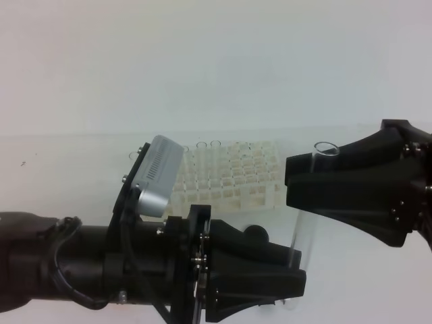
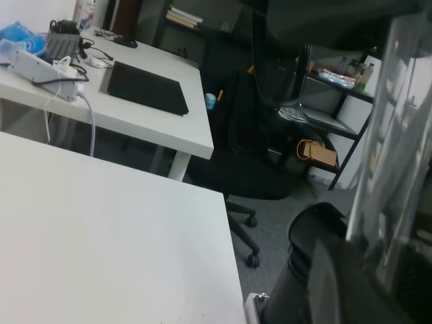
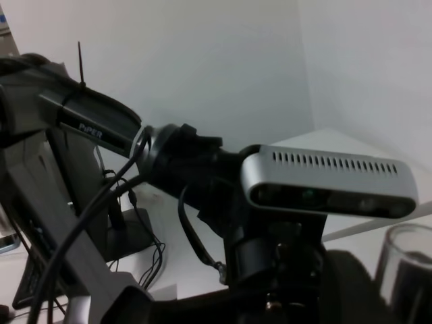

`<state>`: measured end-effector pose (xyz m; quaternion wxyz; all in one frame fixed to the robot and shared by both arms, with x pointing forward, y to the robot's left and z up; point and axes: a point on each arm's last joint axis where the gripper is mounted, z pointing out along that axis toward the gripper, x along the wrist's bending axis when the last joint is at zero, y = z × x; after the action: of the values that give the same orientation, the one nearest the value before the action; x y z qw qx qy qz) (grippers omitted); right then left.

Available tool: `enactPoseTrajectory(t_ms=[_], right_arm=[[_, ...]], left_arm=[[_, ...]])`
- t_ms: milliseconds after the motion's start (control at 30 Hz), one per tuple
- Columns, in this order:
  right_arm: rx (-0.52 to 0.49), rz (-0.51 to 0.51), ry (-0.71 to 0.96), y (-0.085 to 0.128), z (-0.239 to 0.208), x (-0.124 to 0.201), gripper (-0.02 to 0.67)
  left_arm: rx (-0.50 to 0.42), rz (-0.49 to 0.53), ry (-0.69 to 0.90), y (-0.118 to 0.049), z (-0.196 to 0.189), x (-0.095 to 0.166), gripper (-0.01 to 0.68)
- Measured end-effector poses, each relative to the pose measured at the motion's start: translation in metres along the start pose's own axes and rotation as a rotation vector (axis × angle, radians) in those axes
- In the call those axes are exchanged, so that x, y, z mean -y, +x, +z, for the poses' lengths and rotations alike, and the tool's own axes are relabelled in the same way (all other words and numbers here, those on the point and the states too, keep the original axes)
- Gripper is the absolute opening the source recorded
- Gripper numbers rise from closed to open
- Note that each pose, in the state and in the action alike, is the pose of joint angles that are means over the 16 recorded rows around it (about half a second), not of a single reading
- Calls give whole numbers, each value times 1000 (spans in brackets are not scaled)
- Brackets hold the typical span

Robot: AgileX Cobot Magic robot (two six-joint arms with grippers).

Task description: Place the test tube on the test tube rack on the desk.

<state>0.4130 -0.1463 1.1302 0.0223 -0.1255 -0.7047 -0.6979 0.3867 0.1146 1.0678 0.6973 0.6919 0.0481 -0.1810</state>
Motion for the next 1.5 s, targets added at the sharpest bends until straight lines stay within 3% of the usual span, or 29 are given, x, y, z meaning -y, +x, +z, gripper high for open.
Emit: enactPoseTrajectory(t_ms=[167,533,700,800,1067,1200,1333,1500], right_arm=[[-3,3,-3,0,0,0,125],[3,-34,-4,0,1,-3,124],[29,-109,-8,3,-2,-13,124],[60,-182,1,9,-6,-22,124],[207,-412,61,40,-30,-46,124],[293,-505,104,56,-46,-52,124],[358,-551,150,67,-58,-52,124],[402,-563,201,74,-66,-49,124]], left_arm=[[-13,-55,3,1,0,0,55],[-92,-320,12,8,0,2,394],[-80,-405,27,7,0,4,461],[-56,-431,56,4,0,6,412],[15,-474,168,-12,2,11,149],[10,-457,207,-27,6,10,49],[-29,-401,217,-48,12,5,1],[-100,-296,198,-80,15,-4,-1]])
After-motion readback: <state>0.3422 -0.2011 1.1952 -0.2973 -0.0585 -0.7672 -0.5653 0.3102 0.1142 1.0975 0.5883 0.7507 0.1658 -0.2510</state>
